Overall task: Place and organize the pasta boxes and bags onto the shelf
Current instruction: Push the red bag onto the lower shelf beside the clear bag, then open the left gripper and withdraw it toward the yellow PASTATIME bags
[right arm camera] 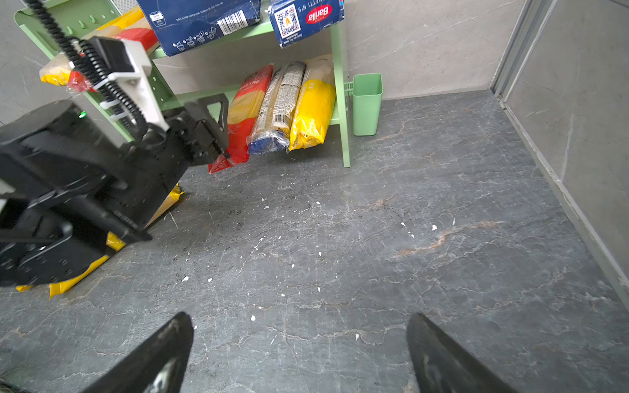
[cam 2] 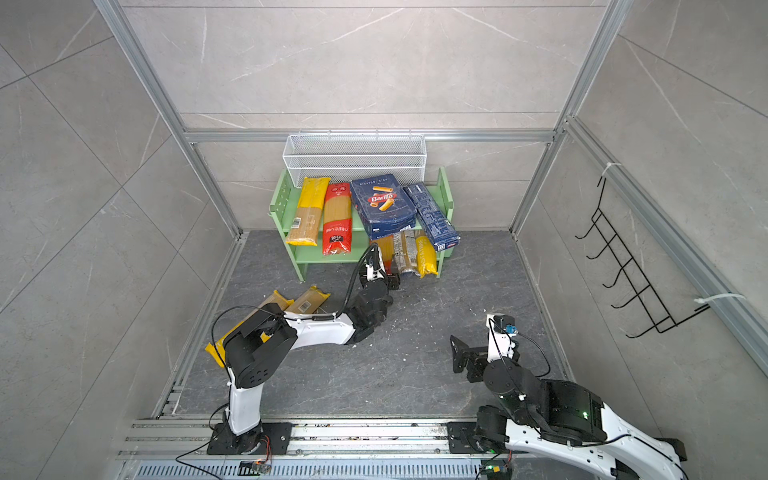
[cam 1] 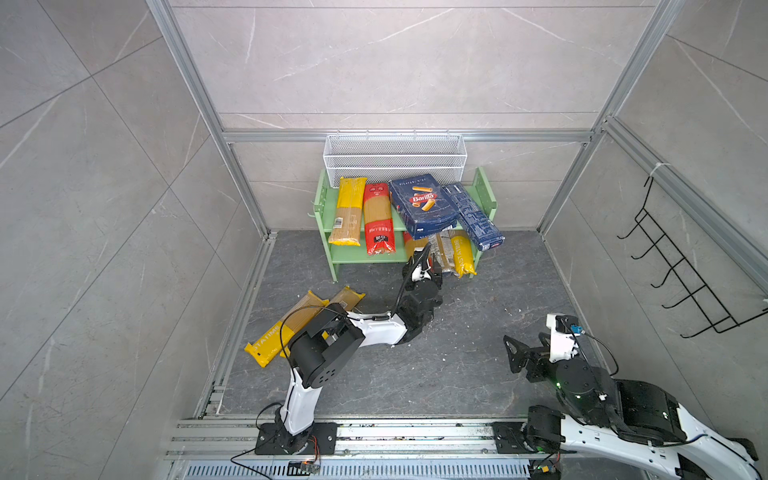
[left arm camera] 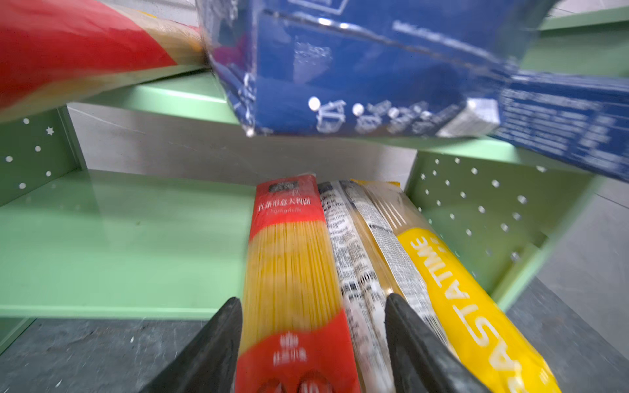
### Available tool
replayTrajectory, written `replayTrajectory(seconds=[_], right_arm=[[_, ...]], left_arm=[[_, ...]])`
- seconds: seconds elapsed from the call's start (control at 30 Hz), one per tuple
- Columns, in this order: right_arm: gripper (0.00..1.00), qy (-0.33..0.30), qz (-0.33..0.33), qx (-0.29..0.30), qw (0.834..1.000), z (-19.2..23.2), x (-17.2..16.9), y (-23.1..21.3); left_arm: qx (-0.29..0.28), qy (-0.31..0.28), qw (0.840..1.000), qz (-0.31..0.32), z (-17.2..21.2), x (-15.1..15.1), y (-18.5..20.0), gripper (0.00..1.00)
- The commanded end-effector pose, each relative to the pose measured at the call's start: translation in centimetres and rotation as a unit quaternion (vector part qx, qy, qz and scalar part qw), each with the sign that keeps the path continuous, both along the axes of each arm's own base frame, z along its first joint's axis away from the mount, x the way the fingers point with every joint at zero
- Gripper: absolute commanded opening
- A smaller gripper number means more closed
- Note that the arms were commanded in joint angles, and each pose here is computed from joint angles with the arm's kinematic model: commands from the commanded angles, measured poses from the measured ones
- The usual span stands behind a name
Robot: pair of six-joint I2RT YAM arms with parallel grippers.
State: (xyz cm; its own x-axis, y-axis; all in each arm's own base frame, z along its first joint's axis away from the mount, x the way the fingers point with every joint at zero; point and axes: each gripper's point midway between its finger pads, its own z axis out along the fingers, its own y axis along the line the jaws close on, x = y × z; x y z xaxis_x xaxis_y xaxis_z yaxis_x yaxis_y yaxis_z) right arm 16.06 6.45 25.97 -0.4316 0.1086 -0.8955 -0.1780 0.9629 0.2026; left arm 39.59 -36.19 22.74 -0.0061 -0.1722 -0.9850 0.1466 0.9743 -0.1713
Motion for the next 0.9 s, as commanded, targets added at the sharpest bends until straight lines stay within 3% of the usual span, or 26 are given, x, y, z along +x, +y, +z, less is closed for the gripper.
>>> replayTrajectory(seconds=[0.0,0.2,0.37,0.47,0.6,0.87], right_arm=[[0.99,0.001,-0.004,0.002,1.0,0.3,-0.1,-0.3],[1.0,-0.002,-0.011,-0.015,1.0,0.6,0.1,-0.5],[1.0,-0.004,-0.005,-0.025,1.0,0.8,0.3,0.0],[1.0,0.0,-0.002,-0.032,0.999,0.7,0.4,0.6],[1.0,0.001,0.019,-0.03,0.999,0.4,0.9,3.0],[1.0,0.031,0.086,-0.023,0.996,-1.1,1.8,10.3]], left_arm=[[-0.034,-0.036,0.999,0.0,4.2,-2.7,1.2,0.7],[-0.002,-0.037,0.999,0.005,4.3,-8.2,4.1,0.76],[0.009,0.07,0.993,0.096,0.7,-11.1,13.3,0.76],[0.014,0.124,0.978,0.165,-0.9,-13.6,20.5,0.8],[-0.026,0.196,0.949,0.244,-3.5,-16.6,29.5,0.82],[-0.049,0.312,0.903,0.29,-8.1,-17.3,34.5,0.86]])
